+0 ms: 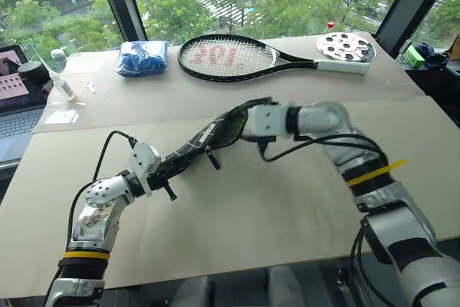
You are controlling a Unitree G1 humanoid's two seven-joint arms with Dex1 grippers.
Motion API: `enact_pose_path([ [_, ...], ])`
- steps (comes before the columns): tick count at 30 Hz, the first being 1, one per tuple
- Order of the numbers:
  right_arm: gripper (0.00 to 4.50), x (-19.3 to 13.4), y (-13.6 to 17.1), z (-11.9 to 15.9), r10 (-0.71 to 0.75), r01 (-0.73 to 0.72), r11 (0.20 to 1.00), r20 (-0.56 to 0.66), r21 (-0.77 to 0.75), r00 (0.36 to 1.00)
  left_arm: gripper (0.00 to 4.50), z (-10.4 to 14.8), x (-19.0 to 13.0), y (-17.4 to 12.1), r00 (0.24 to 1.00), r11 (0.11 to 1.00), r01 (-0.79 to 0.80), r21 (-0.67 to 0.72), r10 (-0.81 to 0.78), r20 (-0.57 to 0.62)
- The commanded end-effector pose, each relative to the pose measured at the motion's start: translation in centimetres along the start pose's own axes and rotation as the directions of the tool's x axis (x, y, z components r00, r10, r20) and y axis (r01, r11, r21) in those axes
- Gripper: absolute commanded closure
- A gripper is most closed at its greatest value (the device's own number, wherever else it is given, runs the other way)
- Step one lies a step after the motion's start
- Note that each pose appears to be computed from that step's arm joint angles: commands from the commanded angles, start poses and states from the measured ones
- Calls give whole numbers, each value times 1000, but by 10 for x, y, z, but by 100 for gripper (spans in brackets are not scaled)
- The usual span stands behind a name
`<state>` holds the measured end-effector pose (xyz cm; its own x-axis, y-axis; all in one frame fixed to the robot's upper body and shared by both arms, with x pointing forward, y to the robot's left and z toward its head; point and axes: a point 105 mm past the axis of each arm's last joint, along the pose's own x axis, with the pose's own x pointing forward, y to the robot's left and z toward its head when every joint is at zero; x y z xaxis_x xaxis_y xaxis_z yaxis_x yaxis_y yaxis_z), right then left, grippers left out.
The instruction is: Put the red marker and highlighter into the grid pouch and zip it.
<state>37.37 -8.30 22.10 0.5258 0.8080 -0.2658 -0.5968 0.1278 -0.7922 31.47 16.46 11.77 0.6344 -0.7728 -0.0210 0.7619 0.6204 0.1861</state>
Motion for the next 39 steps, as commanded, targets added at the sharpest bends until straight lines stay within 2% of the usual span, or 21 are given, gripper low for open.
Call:
enact_pose_path([
  [1, 87, -31, 13, 9, 27, -51, 967, 100, 250, 995, 450, 13, -1, 5, 999, 1000, -18, 2, 18, 51],
  [3, 87, -41, 35, 1, 52, -91, 905, 104, 416, 993, 450, 13, -1, 5, 999, 1000, -17, 0, 17, 48],
  [6, 87, -45, 63, -6, 87, -124, 847, 95, 517, 992, 450, 13, -1, 5, 999, 1000, -15, -1, 16, 46],
  [9, 87, -31, 100, -7, 103, -154, 742, 117, 652, 988, 450, 14, 0, 6, 999, 1000, -17, 0, 17, 49],
  [12, 87, -7, 112, -3, 59, -127, 662, 118, 739, 991, 450, 14, 2, 5, 998, 1000, -16, 0, 16, 53],
  [17, 87, 37, 122, 15, 37, -129, 622, 136, 772, 990, 450, 16, 5, 2, 998, 1000, -5, 0, 5, 60],
  [20, 87, 66, 118, 23, 4, -101, 596, 122, 796, 992, 450, 15, 5, 0, 998, 1000, -6, -2, 6, 59],
  [23, 87, 79, 118, 38, 9, -142, 590, 169, 795, 985, 450, 14, 5, -1, 998, 1000, -7, -3, 7, 58],
  [27, 87, 89, 116, 43, 14, -151, 601, 179, 785, 984, 450, 14, 5, -1, 998, 1000, -10, -1, 10, 55],
  [31, 186, 88, 110, 43, 4, -150, 613, 187, 776, 982, 450, 13, 4, -3, 998, 1000, -10, 1, 10, 54],
  [38, 443, 77, 106, 34, 14, -148, 628, 179, 764, 984, 450, 12, 3, -2, 999, 1000, -16, 0, 16, 52],
  [39, 447, 76, 105, 33, 14, -147, 630, 178, 763, 984, 450, 12, 3, -2, 999, 1000, -16, 0, 16, 52],
])
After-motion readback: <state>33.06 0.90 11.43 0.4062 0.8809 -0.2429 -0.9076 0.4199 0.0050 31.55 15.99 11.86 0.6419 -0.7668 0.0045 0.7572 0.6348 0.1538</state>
